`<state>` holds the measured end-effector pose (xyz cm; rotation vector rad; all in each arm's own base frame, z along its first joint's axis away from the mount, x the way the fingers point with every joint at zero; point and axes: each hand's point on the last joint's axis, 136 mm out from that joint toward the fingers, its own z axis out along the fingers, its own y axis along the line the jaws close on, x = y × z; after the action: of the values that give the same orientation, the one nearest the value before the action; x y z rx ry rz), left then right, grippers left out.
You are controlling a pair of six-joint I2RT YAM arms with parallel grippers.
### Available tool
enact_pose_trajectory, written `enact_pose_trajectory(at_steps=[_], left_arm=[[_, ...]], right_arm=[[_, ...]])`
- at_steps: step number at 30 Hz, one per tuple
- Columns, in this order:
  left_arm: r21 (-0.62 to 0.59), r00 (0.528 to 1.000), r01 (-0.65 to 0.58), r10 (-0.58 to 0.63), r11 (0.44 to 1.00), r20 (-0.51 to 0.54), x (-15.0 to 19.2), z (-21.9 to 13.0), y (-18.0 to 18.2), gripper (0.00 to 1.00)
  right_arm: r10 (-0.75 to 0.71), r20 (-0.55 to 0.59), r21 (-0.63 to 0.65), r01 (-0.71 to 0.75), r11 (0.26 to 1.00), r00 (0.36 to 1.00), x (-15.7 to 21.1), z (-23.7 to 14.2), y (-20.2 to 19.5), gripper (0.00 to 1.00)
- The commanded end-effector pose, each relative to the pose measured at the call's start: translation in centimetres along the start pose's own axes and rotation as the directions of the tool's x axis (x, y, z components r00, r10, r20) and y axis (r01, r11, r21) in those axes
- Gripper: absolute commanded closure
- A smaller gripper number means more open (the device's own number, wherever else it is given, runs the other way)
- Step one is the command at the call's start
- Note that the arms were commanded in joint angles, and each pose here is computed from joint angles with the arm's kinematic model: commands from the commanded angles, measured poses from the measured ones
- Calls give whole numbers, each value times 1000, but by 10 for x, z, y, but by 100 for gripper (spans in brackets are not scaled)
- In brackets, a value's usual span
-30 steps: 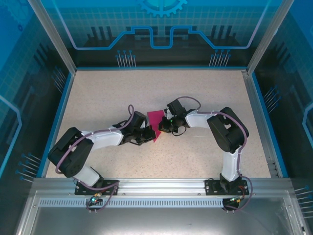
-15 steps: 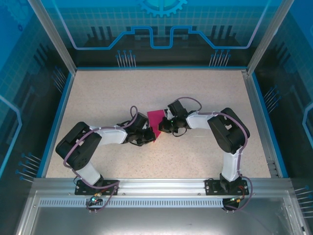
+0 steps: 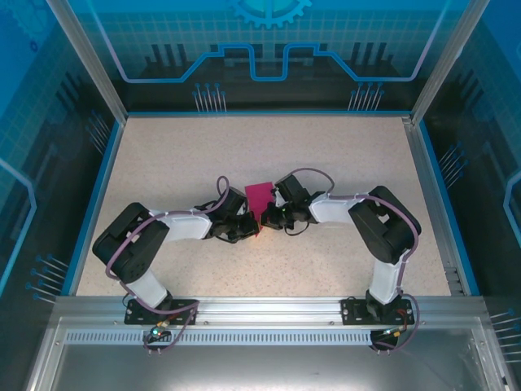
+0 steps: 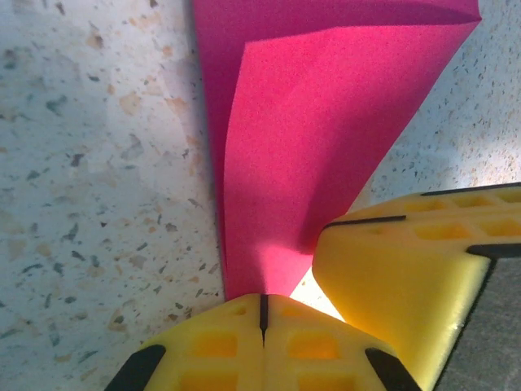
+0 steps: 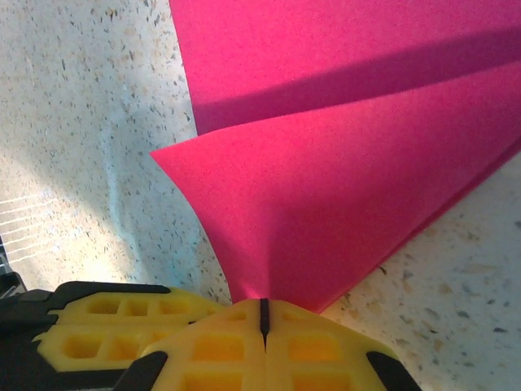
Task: Fold a paper plane with a square sheet of paper (pick it up from the middle)
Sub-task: Third fold the triangle at the center of the table.
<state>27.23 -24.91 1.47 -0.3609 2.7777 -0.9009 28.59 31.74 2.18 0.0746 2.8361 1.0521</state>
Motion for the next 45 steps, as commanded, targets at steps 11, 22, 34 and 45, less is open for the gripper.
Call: enact_pose_trajectory(at_steps=[11,22,34,45], left_arm=[[-41,1000,22,-23,999,-3,7,5,16,100],[-132,996,42,-53,990,-75,20,3,30,100],[-153,995,30,-45,988,-90,24,1,36,100],[-127,995,-2,-10,992,-94,18,-2,20,100]], right_arm=[[94,-47,53,-92,994,994,16,17,-14,100],[80,-6,140,-78,987,997,-6,5,-31,100],[89,36,171,-94,981,995,-56,-11,-71,100],[1,154,136,-22,990,988,-96,-61,-60,100]])
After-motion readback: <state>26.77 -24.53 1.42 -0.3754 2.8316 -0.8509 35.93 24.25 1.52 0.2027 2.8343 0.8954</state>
